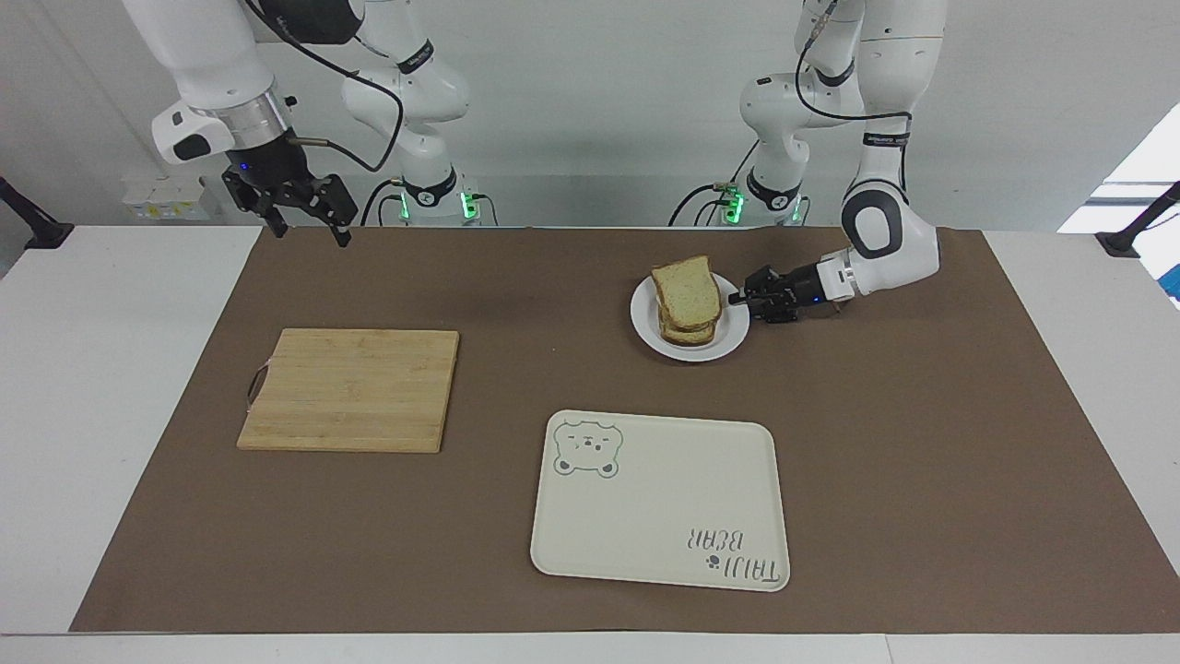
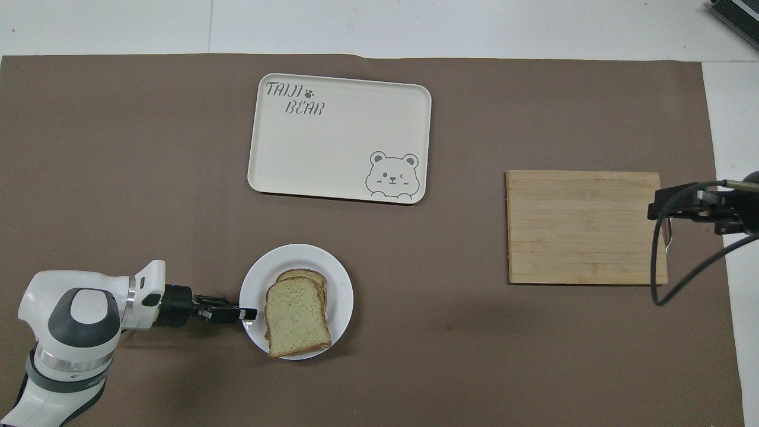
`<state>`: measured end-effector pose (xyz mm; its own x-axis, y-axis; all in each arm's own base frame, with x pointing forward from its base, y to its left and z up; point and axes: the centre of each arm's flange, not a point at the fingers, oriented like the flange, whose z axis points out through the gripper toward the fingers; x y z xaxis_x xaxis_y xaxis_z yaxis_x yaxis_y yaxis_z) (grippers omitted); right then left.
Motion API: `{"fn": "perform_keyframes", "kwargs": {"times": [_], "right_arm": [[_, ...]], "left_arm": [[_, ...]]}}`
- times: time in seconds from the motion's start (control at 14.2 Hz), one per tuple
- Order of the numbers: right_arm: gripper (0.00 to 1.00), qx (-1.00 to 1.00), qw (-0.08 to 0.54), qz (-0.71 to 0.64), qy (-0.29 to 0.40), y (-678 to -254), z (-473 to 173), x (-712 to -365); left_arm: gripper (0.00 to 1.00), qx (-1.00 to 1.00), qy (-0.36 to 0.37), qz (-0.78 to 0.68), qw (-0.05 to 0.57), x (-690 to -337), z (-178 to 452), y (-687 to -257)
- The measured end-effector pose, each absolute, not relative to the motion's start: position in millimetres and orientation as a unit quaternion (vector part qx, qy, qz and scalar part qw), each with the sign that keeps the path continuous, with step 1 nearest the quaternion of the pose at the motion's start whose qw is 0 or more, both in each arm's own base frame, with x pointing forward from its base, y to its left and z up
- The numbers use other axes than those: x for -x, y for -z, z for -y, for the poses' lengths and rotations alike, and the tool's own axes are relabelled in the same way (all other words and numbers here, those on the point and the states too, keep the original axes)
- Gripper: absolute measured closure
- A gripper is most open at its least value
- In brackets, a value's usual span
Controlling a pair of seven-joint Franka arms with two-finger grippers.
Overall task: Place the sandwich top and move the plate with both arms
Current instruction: 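Push the plate with the left gripper onto the bear tray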
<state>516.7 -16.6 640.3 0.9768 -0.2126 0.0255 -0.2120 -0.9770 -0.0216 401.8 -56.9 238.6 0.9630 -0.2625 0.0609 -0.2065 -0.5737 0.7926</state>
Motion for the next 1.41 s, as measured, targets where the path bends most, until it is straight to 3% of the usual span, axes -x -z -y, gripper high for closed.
{"fn": "perform_keyframes", "kwargs": {"times": [0.21, 0.71, 1.41], "right_arm": [[0.00, 0.996, 0.003, -0.087, 0.028, -671, 24, -510], [0.00, 0.998, -0.011, -0.061, 0.022, -690, 16, -500], [0.00, 0.999, -0.013, -0.046, 0.006, -677, 17, -509]], "left_arm": [[0.91, -0.884, 0.034, 0.141, 0.444, -402, 70, -239], [0.92, -0.889, 0.050, 0.105, 0.444, -413, 72, -241], [0.92, -0.887, 0.096, 0.004, 0.452, -490, 85, -272]]}}
